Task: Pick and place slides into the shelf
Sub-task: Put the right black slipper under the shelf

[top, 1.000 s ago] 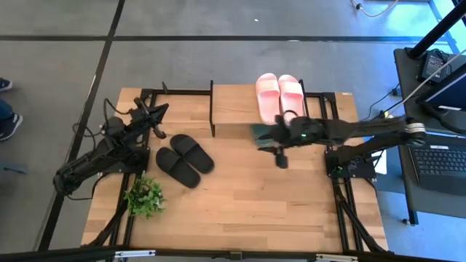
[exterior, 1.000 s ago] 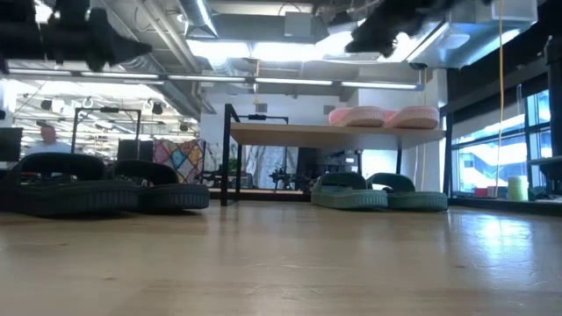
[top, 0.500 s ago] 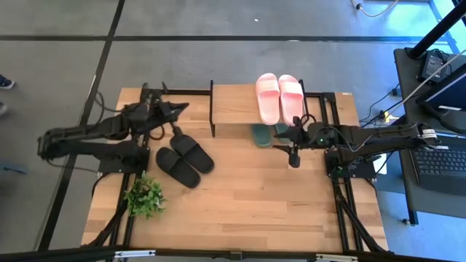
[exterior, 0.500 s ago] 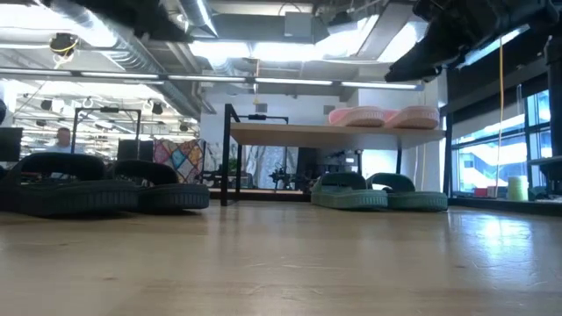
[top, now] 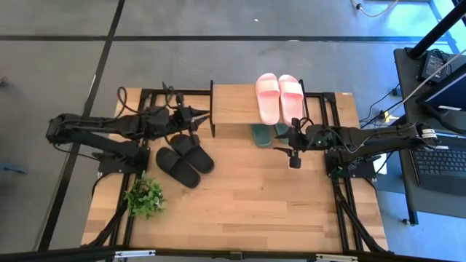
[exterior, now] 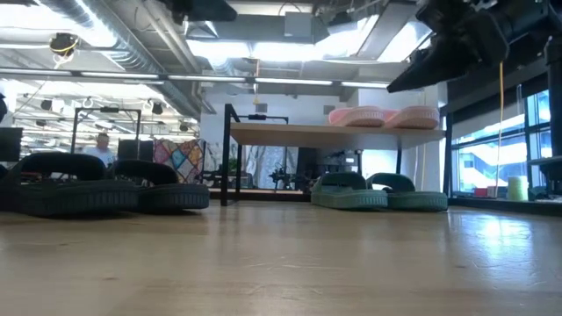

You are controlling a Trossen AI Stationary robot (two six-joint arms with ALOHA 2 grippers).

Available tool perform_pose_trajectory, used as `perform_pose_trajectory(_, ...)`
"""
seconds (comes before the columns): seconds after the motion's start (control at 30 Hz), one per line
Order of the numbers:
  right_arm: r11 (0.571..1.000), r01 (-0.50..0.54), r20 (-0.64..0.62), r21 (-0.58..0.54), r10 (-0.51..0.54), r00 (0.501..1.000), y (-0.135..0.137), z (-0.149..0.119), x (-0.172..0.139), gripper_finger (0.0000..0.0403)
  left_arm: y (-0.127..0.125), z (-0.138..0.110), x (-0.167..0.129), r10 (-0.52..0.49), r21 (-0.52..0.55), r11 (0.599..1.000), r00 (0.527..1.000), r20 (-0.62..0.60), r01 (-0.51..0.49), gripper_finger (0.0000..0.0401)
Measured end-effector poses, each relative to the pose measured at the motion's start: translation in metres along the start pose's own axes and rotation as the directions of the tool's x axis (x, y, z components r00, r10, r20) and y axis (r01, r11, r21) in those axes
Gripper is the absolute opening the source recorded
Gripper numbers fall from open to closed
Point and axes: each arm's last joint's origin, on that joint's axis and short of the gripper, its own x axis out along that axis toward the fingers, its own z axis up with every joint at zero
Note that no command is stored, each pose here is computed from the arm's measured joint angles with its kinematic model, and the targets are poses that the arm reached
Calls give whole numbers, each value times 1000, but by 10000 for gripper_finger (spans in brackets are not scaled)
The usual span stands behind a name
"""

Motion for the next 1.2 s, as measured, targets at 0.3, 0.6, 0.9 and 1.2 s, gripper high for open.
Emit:
perform_pose_trajectory(0.3, 1000, -6, -35, -5, 6, 999, 3, -12, 4, 184, -24, -30, 13, 122, -27, 991, 962, -242, -132, 157)
perform_pose_trajectory(0.6, 1000, 8, -38, 12, -7, 999, 3, -16, 5, 184, -60, -92, 27, 128, -39, 981, 780, -613, -192, 165)
perform_pose_trajectory(0.9, 1000, 31, -21, 4, -31, 999, 2, -14, 5, 184, -74, -106, 33, 193, 81, 964, 461, -866, -252, 165)
perform_pose_trajectory(1.2, 999, 33, -6, 8, -33, 999, 2, -12, 5, 184, -90, -120, 56, 260, 191, 953, 308, -915, -236, 165)
